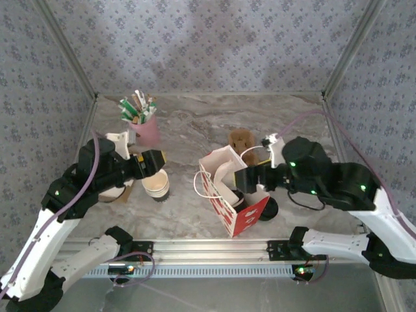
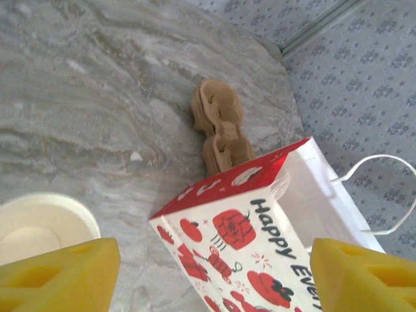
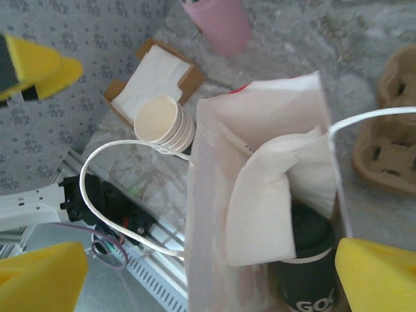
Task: Pack the takeout coffee
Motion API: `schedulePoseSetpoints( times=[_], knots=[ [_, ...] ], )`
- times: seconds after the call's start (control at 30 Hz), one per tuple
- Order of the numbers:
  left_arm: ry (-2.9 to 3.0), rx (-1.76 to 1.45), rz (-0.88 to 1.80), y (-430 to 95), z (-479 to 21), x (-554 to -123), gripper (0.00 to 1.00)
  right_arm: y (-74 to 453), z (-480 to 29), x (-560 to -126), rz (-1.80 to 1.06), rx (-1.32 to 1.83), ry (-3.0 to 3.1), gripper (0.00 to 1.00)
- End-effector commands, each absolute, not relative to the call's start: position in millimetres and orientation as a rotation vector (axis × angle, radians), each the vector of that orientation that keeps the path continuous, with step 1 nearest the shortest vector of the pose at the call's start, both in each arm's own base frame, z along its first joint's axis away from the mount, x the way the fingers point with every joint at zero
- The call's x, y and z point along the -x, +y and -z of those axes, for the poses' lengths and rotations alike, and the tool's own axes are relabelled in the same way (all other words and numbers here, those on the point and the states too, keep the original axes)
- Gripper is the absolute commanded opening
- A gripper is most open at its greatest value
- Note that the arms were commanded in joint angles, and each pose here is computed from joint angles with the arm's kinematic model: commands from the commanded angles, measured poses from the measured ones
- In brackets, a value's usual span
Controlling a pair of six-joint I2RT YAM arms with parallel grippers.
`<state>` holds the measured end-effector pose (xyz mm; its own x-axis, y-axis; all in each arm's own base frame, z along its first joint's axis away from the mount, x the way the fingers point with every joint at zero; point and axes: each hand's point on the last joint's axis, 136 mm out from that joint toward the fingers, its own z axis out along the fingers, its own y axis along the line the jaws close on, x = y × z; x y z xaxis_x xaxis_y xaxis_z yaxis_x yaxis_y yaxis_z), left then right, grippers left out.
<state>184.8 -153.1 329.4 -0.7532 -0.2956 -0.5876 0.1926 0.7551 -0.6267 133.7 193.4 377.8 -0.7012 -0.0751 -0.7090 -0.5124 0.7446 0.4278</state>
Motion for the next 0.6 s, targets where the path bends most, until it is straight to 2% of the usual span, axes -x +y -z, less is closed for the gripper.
schedulePoseSetpoints(
  times=[0.0,0.13,0.33,0.57],
  knots=[
    [2.355,0.085,0.921,-156,-303,-171,0.68,157,-375,-137,-0.674,0.412,2.211,1.0],
    [2.423,0.066,0.949,-170,-278,-163,0.55,112,-350,-140,-0.515,0.235,2.249,0.95],
    [2.464,-0.007,0.937,-201,-259,-159,0.44,55,-307,-137,-0.307,-0.062,2.326,0.72],
    [2.503,-0.085,0.96,-253,-234,-161,0.36,45,-247,-132,-0.237,-0.243,2.429,0.7]
  ],
)
